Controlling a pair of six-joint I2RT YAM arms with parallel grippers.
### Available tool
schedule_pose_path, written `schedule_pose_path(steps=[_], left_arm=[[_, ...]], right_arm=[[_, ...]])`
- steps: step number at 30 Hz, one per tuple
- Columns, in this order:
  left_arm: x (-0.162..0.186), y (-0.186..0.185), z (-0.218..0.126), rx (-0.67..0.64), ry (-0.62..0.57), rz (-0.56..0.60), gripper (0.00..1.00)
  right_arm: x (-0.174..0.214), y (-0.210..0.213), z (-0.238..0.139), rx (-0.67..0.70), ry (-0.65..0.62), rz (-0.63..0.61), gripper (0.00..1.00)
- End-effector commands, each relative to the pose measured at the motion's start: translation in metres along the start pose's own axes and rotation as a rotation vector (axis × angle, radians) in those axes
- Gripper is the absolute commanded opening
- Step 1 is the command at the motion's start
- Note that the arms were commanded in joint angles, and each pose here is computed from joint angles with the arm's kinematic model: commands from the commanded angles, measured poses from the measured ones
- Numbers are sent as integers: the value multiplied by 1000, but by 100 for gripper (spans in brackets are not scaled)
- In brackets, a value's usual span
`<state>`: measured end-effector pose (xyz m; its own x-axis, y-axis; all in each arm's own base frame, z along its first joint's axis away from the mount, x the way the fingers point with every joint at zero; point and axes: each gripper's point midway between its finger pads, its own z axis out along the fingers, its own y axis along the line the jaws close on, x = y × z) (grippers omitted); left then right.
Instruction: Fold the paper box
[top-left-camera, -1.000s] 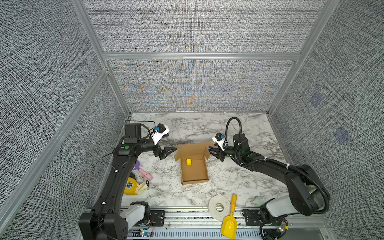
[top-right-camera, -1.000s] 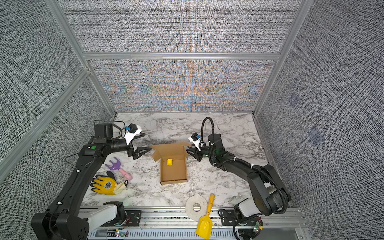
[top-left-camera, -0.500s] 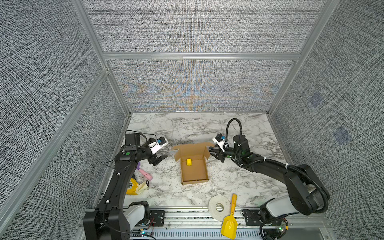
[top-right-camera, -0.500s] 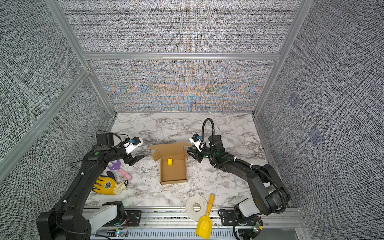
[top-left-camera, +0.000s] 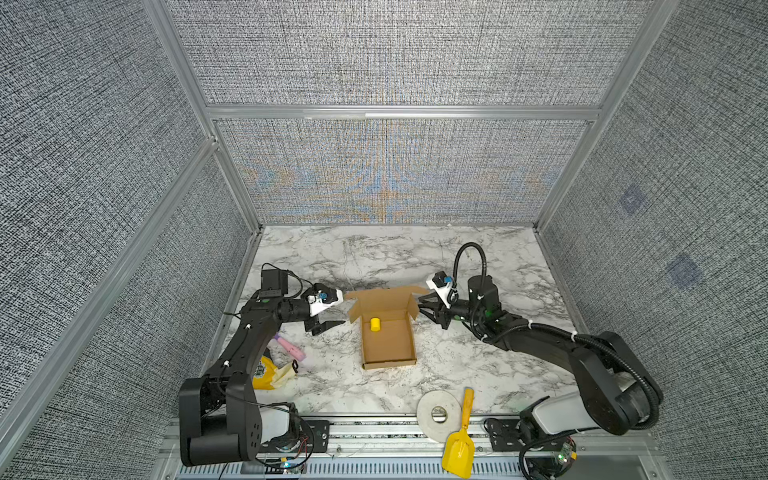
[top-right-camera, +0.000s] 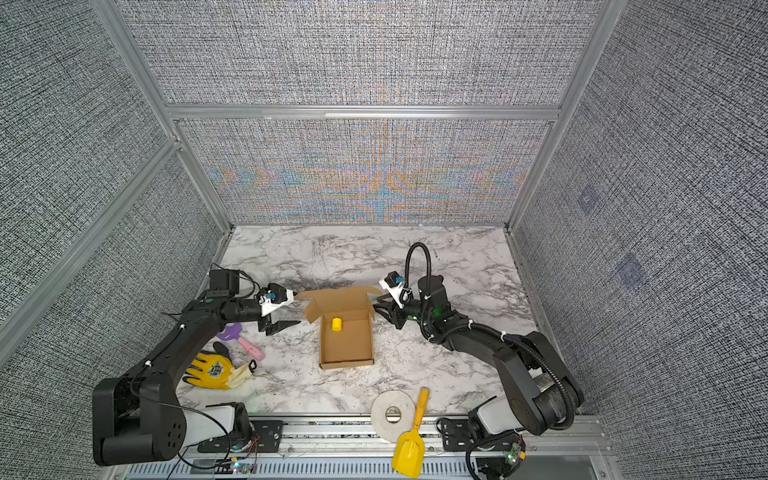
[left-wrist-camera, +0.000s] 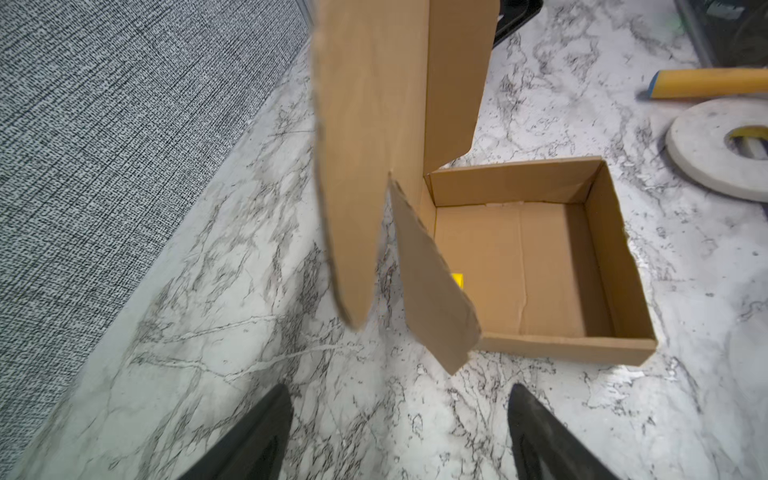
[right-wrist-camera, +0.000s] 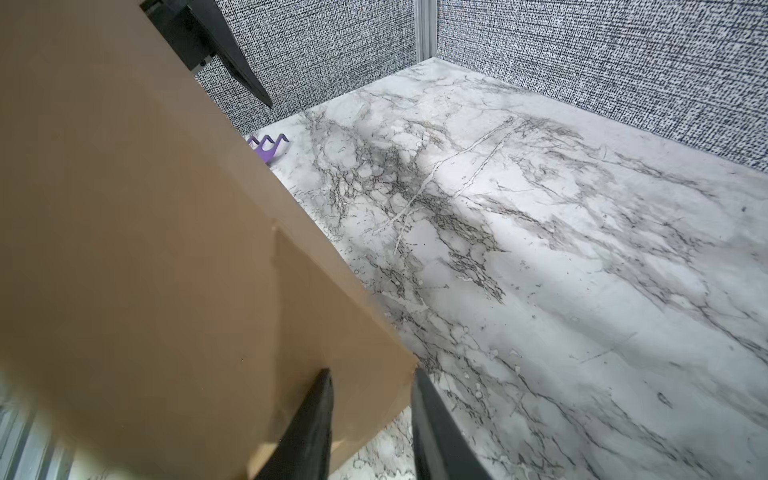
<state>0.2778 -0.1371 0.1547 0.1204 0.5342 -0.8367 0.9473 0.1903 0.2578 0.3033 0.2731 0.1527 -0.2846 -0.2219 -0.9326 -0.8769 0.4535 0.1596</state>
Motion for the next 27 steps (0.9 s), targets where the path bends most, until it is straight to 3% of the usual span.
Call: schedule_pose_path(steps=[1,6,10,15,17,27], left_arm=[[-12,-2,3,16,-100,-10,82],[-10,-1,6,21,-113,9,74],[-8,-7,0,74,-38,112,58],[2,-1,-9,116,94,173,18],[7,3,-6,119,103,215,16],[-12,-17,2,199,-105,156,13]], right_arm=[[-7,3,1,7,-24,-9,33],[-1,5,0,11,-20,0,33],[2,4,1,16,-21,6,33],[0,3,2,16,-23,13,33],[-2,3,3,16,-26,10,33],[1,9,-1,17,-24,21,33]])
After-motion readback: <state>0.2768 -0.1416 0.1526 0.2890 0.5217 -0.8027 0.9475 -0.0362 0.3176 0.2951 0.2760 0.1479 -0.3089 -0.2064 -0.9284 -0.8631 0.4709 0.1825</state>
